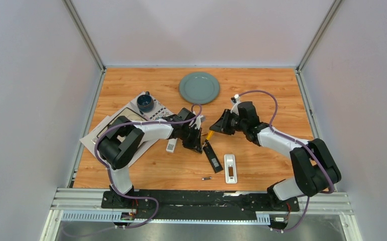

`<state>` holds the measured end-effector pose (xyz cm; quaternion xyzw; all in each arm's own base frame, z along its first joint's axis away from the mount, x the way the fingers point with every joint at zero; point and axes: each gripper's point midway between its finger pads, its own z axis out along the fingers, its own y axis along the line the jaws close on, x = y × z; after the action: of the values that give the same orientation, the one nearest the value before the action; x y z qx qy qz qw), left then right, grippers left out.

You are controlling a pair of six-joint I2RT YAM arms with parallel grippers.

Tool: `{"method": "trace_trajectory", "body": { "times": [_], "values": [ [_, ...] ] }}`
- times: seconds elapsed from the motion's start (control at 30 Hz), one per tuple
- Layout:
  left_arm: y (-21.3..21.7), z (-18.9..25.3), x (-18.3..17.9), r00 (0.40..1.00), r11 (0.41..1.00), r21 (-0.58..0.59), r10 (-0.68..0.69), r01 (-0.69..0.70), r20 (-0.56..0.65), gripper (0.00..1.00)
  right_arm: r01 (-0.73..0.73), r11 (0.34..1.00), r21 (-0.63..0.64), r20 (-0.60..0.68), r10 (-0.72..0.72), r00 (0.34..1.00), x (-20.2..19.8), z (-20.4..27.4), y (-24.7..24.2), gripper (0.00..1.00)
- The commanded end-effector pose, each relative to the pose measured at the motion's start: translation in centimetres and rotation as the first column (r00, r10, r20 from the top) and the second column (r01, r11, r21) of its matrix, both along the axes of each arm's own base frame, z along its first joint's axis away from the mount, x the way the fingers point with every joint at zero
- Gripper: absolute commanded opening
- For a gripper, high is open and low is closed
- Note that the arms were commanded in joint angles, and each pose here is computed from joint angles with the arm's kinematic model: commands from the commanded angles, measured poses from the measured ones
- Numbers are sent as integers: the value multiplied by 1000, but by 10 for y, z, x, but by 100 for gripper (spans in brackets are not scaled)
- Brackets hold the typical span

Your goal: Unload the batteries from the remote control

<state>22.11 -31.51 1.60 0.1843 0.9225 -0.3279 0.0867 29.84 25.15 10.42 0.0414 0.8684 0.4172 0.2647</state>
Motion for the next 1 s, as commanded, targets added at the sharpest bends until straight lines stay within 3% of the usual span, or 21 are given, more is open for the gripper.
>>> {"method": "trace_trajectory", "body": {
  "times": [0.0, 0.33, 0.73, 0.8, 0.87, 0.97],
  "values": [
    [42, -27, -4, 1000, 978, 208, -16, 10, 27, 0, -2, 1000, 20, 80, 1, 997, 8, 32, 8, 0],
    [45, 23, -3, 990, 988, 152, -43, 22, 132, 0, 6, 1000, -18, 83, -4, 997, 13, 29, 6, 0],
    [29, 123, 1, 940, 992, -123, 28, 14, 339, 8, 4, 999, -40, 117, 1, 993, 13, 46, 2, 0],
    [31, 130, 3, 931, 985, -170, 62, 0, 359, 25, 2, 999, -43, 123, 3, 992, 11, 48, 1, 0],
    [40, 138, 4, 924, 976, -216, 117, -38, 363, 51, 5, 999, -49, 120, 1, 993, 9, 48, -1, 0],
    [51, 149, 7, 910, 957, -281, 174, -67, 376, 65, 5, 998, -59, 126, 2, 992, 5, 48, -4, 0]
  ]
}}
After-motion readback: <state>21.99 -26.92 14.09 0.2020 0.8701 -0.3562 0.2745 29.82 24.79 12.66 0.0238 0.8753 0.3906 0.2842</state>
